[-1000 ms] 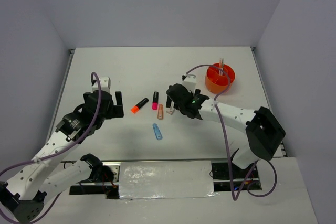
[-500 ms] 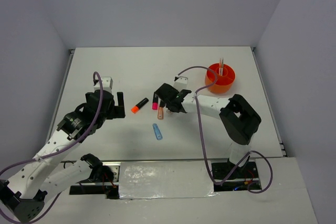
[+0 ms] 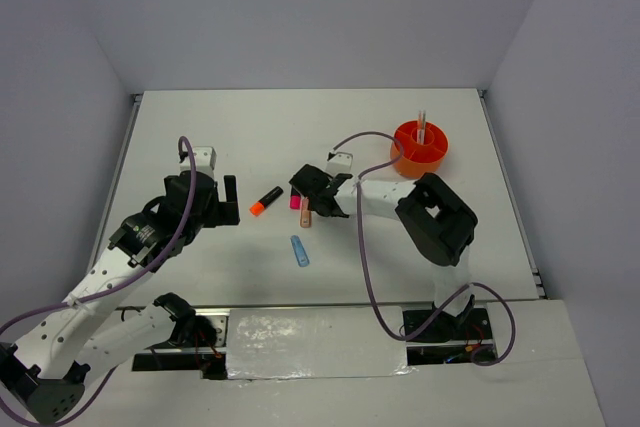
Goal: Sort the stationery into containers
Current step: Pick up the stationery from the center of the board, then place the stationery in the storage box.
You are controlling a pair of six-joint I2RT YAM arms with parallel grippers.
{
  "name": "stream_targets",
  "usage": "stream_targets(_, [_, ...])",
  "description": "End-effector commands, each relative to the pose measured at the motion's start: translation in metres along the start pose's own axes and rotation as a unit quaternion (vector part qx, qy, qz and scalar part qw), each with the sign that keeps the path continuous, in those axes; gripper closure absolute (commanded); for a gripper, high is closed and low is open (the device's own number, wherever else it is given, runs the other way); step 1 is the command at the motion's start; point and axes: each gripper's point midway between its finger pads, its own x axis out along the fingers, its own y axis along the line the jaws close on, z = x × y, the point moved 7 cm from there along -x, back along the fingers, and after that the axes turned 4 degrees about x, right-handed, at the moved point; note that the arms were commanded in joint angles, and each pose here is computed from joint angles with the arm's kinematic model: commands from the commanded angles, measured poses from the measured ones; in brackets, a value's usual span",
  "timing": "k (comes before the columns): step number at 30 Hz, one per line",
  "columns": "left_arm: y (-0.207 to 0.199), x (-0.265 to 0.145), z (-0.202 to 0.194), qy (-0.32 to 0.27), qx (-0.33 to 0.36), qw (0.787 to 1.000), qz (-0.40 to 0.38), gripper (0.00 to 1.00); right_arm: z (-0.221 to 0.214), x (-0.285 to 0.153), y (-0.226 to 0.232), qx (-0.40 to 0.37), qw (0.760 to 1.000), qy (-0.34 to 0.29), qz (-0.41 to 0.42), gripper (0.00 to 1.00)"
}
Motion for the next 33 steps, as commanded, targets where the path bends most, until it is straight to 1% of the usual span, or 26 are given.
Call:
stream_targets(1, [-0.003, -0.002, 0.012, -0.023, 0.001, 1.0, -0.011, 0.01, 0.006, -0.002, 0.013, 0.013, 1.0, -0.017, 0.014, 0.4])
stream_targets(3, [-0.003, -0.002, 0.012, -0.024, 0.0, 1.0, -0.011, 0.01, 0.006, -0.004, 0.009, 0.017, 1.0, -0.019, 0.017, 0.49])
stream_targets(6, [-0.003, -0.002, 0.011, -0.023, 0.002, 1.0, -0.012, 0.01, 0.009, -0.011, 0.002, 0.022, 0.999, -0.023, 0.023, 0.58])
stream_targets(7, [-0.003, -0.001, 0.011, -0.022, 0.003, 1.0, -0.012, 0.01, 0.01, -0.014, 0.001, 0.023, 0.999, -0.025, 0.027, 0.63])
stream_targets(9, [-0.003, -0.001, 0.011, -0.021, 0.002, 1.0, -0.012, 0.01, 0.015, -0.021, -0.003, 0.023, 0.998, -0.033, 0.04, 0.68])
stream_targets(10, [-0.003, -0.002, 0.012, -0.023, 0.002, 1.0, -0.012, 0.01, 0.019, -0.025, -0.005, 0.006, 0.998, -0.039, 0.051, 0.71])
stream_targets(12, [-0.003, -0.001, 0.011, -0.022, 0.003, 1.0, -0.012, 0.01, 0.036, -0.036, -0.009, 0.006, 0.995, -0.06, 0.079, 0.73])
stream_targets(13, [-0.003, -0.002, 0.012, -0.023, 0.002, 1.0, -0.013, 0.01, 0.044, -0.041, -0.014, -0.037, 0.992, -0.071, 0.098, 0.77])
stream_targets(14, [-0.003, -0.002, 0.012, -0.023, 0.002, 1.0, -0.015, 0.01, 0.065, -0.046, -0.021, -0.028, 0.986, -0.096, 0.13, 0.78])
stream_targets(15, [-0.003, -0.001, 0.011, -0.023, 0.002, 1.0, -0.015, 0.01, 0.073, -0.049, -0.026, -0.045, 0.983, -0.094, 0.152, 0.78])
stream_targets(16, [-0.003, -0.001, 0.011, -0.022, 0.002, 1.0, -0.015, 0.01, 0.085, -0.051, -0.035, -0.071, 0.98, -0.104, 0.154, 0.78])
stream_targets(17, [-0.003, -0.002, 0.012, -0.023, 0.002, 1.0, -0.016, 0.01, 0.101, -0.056, -0.049, -0.069, 0.979, -0.114, 0.153, 0.78])
stream_targets(18, [-0.003, -0.002, 0.012, -0.024, 0.002, 1.0, -0.016, 0.01, 0.12, -0.047, -0.07, -0.055, 0.982, -0.115, 0.139, 0.78])
stream_targets(19, [-0.003, -0.003, 0.012, -0.024, 0.002, 1.0, -0.017, 0.01, 0.137, -0.051, -0.086, -0.049, 0.981, -0.13, 0.132, 0.79])
stream_targets(20, [-0.003, -0.003, 0.012, -0.026, 0.002, 1.0, -0.017, 0.01, 0.146, -0.05, -0.102, -0.038, 0.984, -0.131, 0.117, 0.79])
stream_targets(21, [-0.003, -0.005, 0.012, -0.028, 0.001, 0.999, -0.019, 0.01, 0.163, -0.044, -0.127, -0.01, 0.986, -0.141, 0.089, 0.78])
stream_targets(22, [-0.002, -0.005, 0.013, -0.029, 0.001, 0.999, -0.018, 0.01, 0.173, -0.045, -0.141, 0.004, 0.986, -0.15, 0.077, 0.78])
stream_targets(23, [-0.003, -0.005, 0.013, -0.03, 0.001, 0.999, -0.021, 0.01, 0.183, -0.052, -0.155, 0.024, 0.984, -0.163, 0.069, 0.78])
stream_targets(24, [-0.002, -0.006, 0.013, -0.033, 0.0, 0.999, -0.022, 0.01, 0.196, -0.05, -0.178, 0.052, 0.982, -0.175, 0.043, 0.78])
stream_targets(25, [-0.003, -0.006, 0.013, -0.032, 0.001, 0.999, -0.025, 0.01, 0.205, -0.053, -0.189, 0.071, 0.979, -0.187, 0.038, 0.77])
stream_targets(27, [-0.004, -0.005, 0.012, -0.03, 0.004, 0.999, -0.029, 0.01, 0.222, -0.052, -0.216, 0.095, 0.974, -0.206, 0.02, 0.77])
stream_targets(28, [-0.005, -0.005, 0.012, -0.029, 0.005, 0.999, -0.033, 0.01, 0.232, -0.052, -0.22, 0.098, 0.97, -0.219, 0.032, 0.77])
stream_targets(31, [-0.007, -0.003, 0.012, -0.023, 0.009, 0.999, -0.036, 0.01, 0.256, -0.045, -0.241, 0.096, 0.966, -0.241, 0.018, 0.77])
stream_targets(33, [-0.008, -0.002, 0.011, -0.02, 0.011, 0.999, -0.039, 0.01, 0.267, -0.04, -0.247, 0.078, 0.965, -0.249, 0.015, 0.76])
